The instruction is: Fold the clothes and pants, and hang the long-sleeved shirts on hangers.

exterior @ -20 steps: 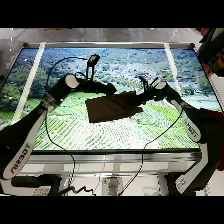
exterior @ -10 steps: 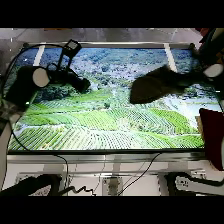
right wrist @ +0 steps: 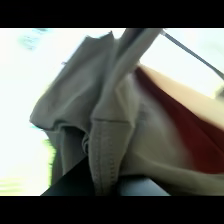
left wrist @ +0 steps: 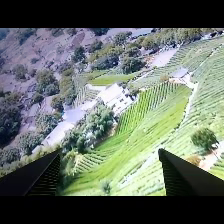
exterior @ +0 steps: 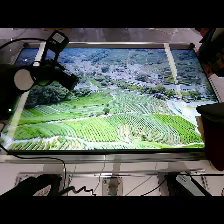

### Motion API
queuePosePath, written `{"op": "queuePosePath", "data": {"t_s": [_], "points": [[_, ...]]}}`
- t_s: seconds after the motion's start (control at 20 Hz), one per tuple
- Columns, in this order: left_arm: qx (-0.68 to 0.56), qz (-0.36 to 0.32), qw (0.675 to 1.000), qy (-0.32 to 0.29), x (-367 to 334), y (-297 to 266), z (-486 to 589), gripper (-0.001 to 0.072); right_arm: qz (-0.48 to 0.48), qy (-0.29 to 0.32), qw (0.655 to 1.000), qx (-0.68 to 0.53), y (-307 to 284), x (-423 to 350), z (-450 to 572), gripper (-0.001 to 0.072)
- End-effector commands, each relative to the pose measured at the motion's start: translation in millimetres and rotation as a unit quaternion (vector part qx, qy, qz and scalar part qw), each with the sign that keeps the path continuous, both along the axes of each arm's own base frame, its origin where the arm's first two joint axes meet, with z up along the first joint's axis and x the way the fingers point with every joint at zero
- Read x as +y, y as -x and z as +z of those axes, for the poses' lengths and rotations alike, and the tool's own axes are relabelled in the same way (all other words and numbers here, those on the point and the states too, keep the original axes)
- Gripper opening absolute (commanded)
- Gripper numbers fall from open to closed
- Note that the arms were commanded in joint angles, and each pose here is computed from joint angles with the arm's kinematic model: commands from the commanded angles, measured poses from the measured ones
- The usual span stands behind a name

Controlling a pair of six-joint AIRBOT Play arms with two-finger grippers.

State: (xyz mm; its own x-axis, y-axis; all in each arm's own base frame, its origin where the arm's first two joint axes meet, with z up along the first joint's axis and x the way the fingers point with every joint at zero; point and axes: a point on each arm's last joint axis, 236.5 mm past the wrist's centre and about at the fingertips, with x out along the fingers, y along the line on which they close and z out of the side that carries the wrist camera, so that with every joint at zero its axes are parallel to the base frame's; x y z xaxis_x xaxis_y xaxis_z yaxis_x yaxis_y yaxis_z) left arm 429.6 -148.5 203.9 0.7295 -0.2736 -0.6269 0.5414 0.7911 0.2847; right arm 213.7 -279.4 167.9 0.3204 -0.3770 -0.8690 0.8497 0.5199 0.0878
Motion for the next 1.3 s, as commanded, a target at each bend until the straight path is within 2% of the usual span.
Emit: {"op": "queuePosePath", "data": {"t_s": [0.0, 0.05, 0.1, 0.25, 0.3, 0.35, 0.45, 0.5, 0.55, 0.7, 0.85, 0.95, 1.05, 1.25], "points": [[-0.003, 0.002, 1.0, -0.003, 2, 0, 2, 0.0695, -0.113, -0.076, 0.988, 0.074, 90, -1, -30, 0.0228], [-0.003, 0.002, 1.0, -0.003, 2, 0, 2, 0.0695, -0.127, -0.083, 0.986, 0.072, 96, -2, -34, 0.0526], [-0.003, 0.002, 1.0, -0.003, 2, 0, 2, 0.0694, -0.133, -0.079, 0.986, 0.063, 93, -5, -34, 0.0679], [-0.003, 0.002, 1.0, -0.003, 2, 0, 2, 0.0695, -0.109, -0.058, 0.992, 0.021, 65, -12, -28, 0.0688], [-0.003, 0.002, 1.0, -0.003, 2, 0, 2, 0.0695, -0.097, -0.049, 0.994, 0.01, 54, -13, -25, 0.0679], [-0.003, 0.002, 1.0, -0.003, 2, 0, 2, 0.0695, -0.082, -0.04, 0.996, 0.004, 42, -14, -24, 0.058], [-0.003, 0.002, 1.0, -0.003, 2, 0, 2, 0.0695, -0.036, -0.04, 0.999, -0.008, 7, -4, -27, 0.0293], [-0.003, 0.001, 1.0, -0.003, 2, 0, 2, 0.0695, 0.001, -0.05, 0.998, -0.028, -23, 11, -28, 0.0107], [-0.003, 0.002, 1.0, -0.003, 2, 0, 2, 0.0694, 0.041, -0.066, 0.996, -0.05, -53, 31, -29, 0.0015], [-0.003, 0.002, 1.0, -0.003, 2, 0, 2, 0.0695, 0.184, -0.082, 0.976, -0.078, -136, 114, -31, 0.0014], [-0.003, 0.001, 1.0, -0.003, 2, 0, 2, 0.0694, 0.368, -0.031, 0.928, -0.056, -183, 217, -34, 0.0013], [-0.003, 0.002, 1.0, -0.003, 2, 0, 2, 0.0695, 0.482, -0.01, 0.874, -0.054, -191, 294, -30, 0.0013], [-0.003, 0.002, 1.0, -0.003, 2, 0, 2, 0.0695, 0.551, 0.01, 0.833, -0.05, -188, 350, -30, 0.0014], [-0.003, 0.002, 1.0, -0.003, 2, 0, 2, 0.0695, 0.617, 0.021, 0.785, -0.052, -175, 412, -28, 0.0014]]}}
